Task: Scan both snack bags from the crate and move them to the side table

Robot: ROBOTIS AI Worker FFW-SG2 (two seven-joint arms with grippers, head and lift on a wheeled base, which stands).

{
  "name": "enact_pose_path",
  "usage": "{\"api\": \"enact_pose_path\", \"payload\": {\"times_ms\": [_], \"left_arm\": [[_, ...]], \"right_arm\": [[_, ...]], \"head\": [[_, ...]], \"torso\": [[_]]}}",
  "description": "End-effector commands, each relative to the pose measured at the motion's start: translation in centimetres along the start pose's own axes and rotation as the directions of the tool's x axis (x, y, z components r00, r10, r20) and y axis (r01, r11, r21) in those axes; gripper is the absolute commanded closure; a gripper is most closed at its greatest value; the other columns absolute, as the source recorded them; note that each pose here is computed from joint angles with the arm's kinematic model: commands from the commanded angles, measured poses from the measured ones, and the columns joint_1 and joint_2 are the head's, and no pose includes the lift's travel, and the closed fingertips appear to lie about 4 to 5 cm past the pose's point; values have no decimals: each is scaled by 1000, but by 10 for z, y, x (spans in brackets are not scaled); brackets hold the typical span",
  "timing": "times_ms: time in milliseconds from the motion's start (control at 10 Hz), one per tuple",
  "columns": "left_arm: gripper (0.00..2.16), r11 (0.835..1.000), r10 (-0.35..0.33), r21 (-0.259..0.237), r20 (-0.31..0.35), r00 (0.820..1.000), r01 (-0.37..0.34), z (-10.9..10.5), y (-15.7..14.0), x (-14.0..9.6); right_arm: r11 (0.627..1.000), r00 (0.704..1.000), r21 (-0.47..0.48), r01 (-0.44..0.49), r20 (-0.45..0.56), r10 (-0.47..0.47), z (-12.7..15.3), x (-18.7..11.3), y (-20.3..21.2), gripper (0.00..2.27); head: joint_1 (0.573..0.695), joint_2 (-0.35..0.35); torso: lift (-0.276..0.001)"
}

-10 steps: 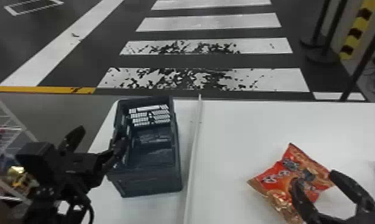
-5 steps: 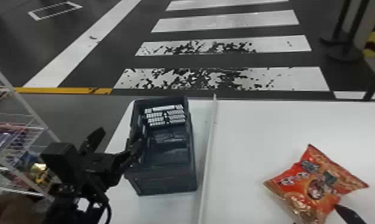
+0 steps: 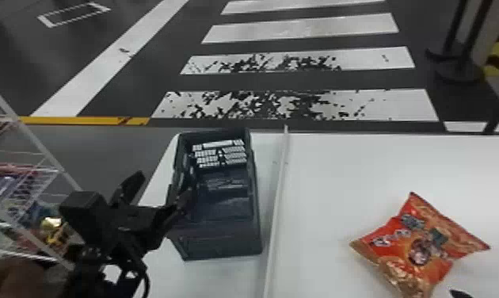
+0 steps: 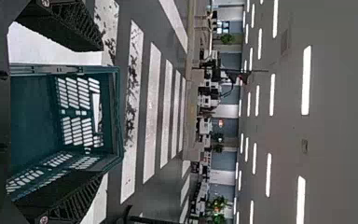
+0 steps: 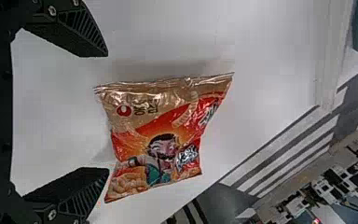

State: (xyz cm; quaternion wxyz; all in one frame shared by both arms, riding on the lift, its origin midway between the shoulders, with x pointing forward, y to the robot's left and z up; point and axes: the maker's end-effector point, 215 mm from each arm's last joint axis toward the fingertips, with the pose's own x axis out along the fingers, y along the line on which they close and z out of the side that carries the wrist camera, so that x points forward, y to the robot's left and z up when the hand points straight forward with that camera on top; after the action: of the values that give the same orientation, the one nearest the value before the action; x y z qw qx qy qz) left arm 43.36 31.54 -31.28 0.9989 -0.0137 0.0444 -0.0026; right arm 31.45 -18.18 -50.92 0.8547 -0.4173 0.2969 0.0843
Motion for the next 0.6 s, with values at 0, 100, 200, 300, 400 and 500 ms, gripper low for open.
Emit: {"api": "enact_pose_path", "payload": {"times_ms": [0,100,200,300,400,500], "left_arm": [[53,1000,-14,3,-5,1000,14,-2,-5,2],[53,1000,-23,-4,-10,1000,23,-5,-6,4],[53,999,-33,-8,-12,999,33,-6,-7,5],[53,999,-38,-5,-19,999,38,-9,-7,7],[53,999,-47,-10,-23,999,47,-10,-7,9],[53,998,-54,-13,-20,998,54,-10,-7,10]], "right_arm": [[1000,997,-16,15,-76,-16,0,-3,-5,120],[1000,993,-17,22,-113,-24,2,-4,-8,124],[999,992,-13,33,-121,-35,12,-2,-11,124],[999,991,-7,47,-123,-48,23,0,-15,124],[999,991,7,42,-131,-40,31,1,-11,124],[999,990,-2,40,-137,-40,37,4,-6,124]], "head": [[695,205],[695,197],[695,191],[695,189],[695,192],[695,198]], "torso": [[-95],[-95],[-95],[-95],[-95],[-95]]}}
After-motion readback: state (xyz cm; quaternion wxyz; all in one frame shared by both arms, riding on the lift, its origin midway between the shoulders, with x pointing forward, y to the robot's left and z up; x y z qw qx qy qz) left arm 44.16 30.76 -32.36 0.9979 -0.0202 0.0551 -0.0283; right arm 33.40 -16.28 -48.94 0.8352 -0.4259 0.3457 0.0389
